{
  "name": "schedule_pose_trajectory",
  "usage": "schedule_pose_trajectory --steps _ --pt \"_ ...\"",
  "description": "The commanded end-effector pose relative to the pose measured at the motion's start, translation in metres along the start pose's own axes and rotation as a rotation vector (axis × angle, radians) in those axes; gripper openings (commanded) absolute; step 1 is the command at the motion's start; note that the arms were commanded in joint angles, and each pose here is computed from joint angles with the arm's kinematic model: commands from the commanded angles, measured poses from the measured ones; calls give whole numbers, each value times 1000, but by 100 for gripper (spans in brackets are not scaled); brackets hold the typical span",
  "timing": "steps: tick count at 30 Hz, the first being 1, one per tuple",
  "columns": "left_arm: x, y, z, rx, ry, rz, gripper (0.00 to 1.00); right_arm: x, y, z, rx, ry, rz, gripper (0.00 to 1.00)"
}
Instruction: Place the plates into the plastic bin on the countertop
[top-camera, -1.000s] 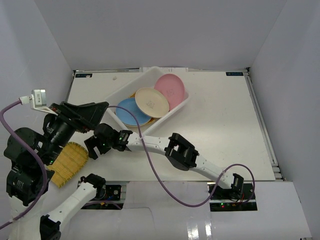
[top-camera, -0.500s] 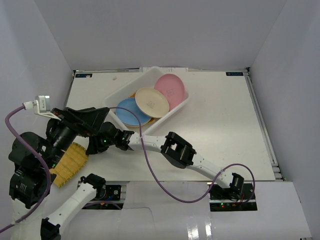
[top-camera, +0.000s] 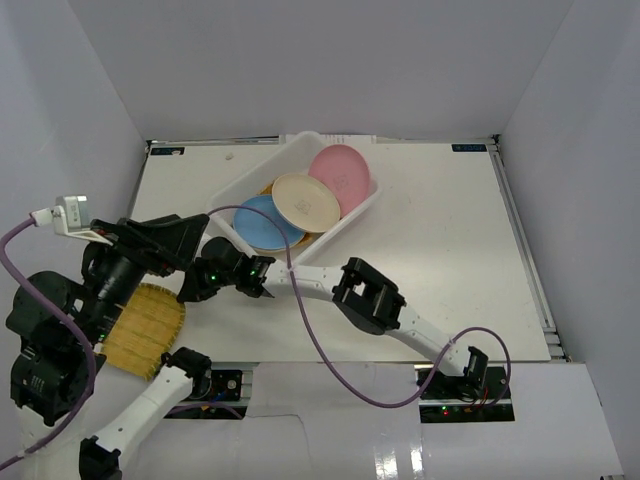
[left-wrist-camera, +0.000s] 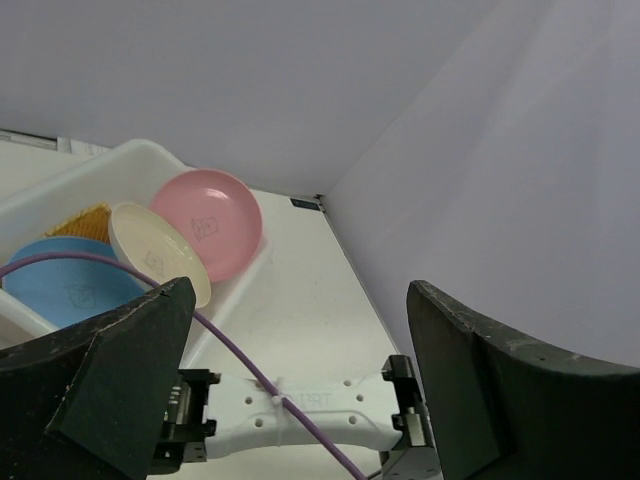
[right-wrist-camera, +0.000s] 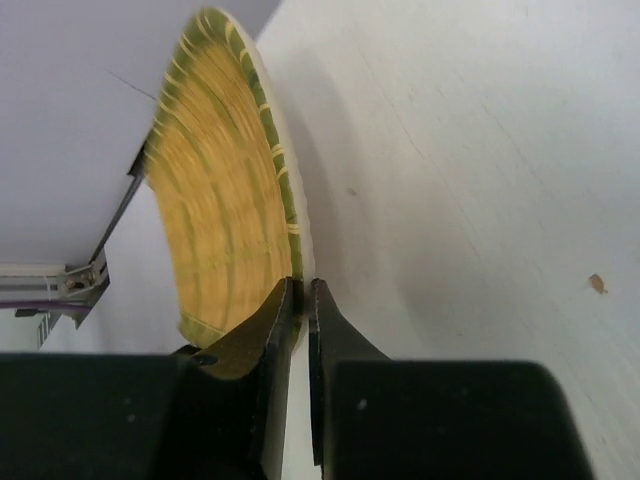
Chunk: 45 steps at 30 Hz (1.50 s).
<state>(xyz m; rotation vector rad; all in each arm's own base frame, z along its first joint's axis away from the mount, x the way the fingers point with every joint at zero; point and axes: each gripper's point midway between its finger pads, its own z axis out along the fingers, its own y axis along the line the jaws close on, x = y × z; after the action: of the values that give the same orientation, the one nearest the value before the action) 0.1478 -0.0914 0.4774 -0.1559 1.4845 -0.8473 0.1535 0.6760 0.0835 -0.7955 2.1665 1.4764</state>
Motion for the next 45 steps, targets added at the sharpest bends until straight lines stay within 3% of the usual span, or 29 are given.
schedule_pose_trajectory --steps 1,3,5,6,7,9,11,12,18,20,23,27,28,31,36,40,42,45 --pt "-30 -9 -6 -3 -83 35 98 -109 101 -64 -92 -263 -220 8" --pt "-44 -17 -8 10 -113 40 98 -132 116 -86 -70 -324 -267 8" --pt "-49 -20 -4 9 -121 42 98 -184 129 -143 -27 -458 -307 8" --pt "-48 -19 -2 5 -113 43 98 -186 136 -156 -33 -469 -311 8" --pt "-44 -19 2 7 -99 39 98 -185 102 -164 20 -457 -276 8" --pt "-28 -10 18 -16 -50 34 98 -210 110 -212 -28 -552 -262 8" --pt "-5 4 33 -49 7 23 98 -214 55 -239 19 -562 -151 8" --pt "1 7 39 -50 16 19 98 -236 45 -273 12 -626 -141 8" --pt "62 46 74 -129 143 -9 98 -262 -46 -364 126 -730 4 8" --pt "68 55 76 -160 141 -11 98 -259 -50 -361 172 -666 -89 8" --pt "77 74 74 -224 142 5 98 -208 -46 -325 228 -465 -148 8" --pt "93 125 53 -452 144 38 98 -144 -18 -297 206 -400 -197 14" --pt "98 153 42 -578 115 60 97 -125 -22 -289 206 -369 -194 16" --pt "106 192 8 -781 69 41 94 -103 -22 -275 233 -323 -215 17" --pt "179 248 -28 -1011 203 -6 97 -105 -2 -295 192 -377 -233 25" --pt "176 251 -28 -1069 179 -38 98 -107 9 -324 213 -427 -272 38" --pt "187 252 -29 -1090 225 -64 98 -109 14 -339 237 -441 -299 47" --pt "206 261 -36 -1153 314 -80 98 -110 20 -358 249 -478 -324 49"
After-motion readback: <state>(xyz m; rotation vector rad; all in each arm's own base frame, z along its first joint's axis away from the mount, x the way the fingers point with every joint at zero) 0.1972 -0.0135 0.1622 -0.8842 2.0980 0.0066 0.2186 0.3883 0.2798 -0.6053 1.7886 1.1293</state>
